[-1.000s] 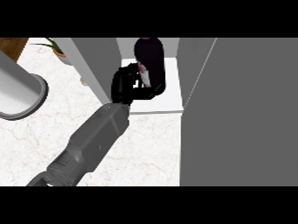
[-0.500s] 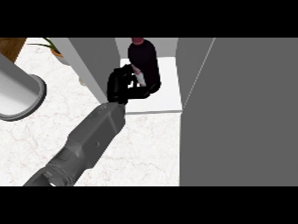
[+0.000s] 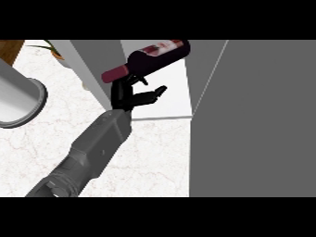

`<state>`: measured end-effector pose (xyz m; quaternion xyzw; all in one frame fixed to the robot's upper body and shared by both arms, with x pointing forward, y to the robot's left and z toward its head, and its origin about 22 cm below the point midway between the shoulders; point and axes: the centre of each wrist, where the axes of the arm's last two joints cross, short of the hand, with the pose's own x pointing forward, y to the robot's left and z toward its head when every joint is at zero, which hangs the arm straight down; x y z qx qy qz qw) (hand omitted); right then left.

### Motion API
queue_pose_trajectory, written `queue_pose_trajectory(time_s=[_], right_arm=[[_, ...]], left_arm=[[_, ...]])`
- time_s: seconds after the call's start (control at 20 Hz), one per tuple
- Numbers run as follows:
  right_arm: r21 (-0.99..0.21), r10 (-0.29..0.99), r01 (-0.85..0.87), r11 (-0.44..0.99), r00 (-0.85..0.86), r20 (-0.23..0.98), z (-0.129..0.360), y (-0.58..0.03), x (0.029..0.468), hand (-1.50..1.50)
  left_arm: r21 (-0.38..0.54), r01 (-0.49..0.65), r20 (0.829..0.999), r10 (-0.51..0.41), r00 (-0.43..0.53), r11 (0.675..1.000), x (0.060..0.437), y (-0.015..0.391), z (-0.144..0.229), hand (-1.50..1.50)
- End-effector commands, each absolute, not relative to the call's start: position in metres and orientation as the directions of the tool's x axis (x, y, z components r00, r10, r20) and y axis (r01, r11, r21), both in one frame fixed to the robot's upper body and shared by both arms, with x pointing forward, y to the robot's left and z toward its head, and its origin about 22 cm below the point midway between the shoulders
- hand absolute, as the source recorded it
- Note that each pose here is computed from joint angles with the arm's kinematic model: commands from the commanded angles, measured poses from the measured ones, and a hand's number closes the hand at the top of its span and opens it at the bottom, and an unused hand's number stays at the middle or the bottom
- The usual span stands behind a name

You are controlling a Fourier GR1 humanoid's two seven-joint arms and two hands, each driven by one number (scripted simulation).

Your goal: Pick up the wine, place it into the cabinet and close the cabinet

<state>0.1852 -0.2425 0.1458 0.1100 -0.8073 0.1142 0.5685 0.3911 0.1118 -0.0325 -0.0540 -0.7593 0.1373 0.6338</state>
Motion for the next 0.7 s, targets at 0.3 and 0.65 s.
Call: queue_pose_trajectory(time_s=[0.3,0.65], right_arm=[[-0.052,-0.053,-0.286,0.957,-0.348,0.936,0.143,-0.242,0.178,-1.50],[-0.068,-0.026,-0.260,0.963,-0.340,0.940,0.145,-0.250,0.189,-1.50]], left_arm=[[-0.290,-0.082,0.917,0.252,-0.310,0.954,0.389,0.109,-0.032,-1.50],[-0.266,-0.018,0.927,0.251,-0.278,0.964,0.372,0.128,-0.043,-1.50]])
